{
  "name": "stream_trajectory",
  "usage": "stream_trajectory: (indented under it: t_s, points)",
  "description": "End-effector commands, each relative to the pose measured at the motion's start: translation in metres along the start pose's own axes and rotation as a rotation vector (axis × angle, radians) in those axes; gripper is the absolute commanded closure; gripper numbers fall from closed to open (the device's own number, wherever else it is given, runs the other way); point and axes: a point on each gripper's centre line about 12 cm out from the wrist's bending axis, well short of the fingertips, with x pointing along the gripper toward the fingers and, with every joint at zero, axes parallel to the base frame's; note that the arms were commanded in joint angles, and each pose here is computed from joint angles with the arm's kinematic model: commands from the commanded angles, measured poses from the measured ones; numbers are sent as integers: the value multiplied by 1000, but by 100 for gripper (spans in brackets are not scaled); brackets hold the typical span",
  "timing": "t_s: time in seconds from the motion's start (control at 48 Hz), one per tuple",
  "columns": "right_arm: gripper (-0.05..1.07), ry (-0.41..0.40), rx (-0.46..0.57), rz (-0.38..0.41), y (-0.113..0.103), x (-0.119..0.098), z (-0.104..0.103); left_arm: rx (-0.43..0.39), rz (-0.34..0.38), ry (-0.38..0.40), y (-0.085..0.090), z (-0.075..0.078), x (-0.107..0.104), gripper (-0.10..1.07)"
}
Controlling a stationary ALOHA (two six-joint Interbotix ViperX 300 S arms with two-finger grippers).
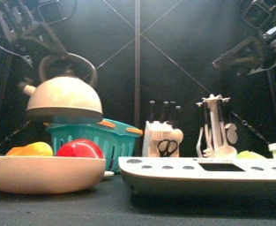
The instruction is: Grab kettle and place on stove
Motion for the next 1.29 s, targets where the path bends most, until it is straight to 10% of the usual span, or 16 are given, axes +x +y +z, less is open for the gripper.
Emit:
stream_trajectory:
  t_s: [0.0,0.312,1.271]
  points:
    - [100,-11,2,-2,-1,1,4,7,-15,-51,-7,22,7,54]
    - [100,26,2,-2,-1,1,0,0,-35,-133,-17,38,36,54]
    - [100,71,13,-6,-1,-3,-4,4,-51,-42,-43,57,152,54]
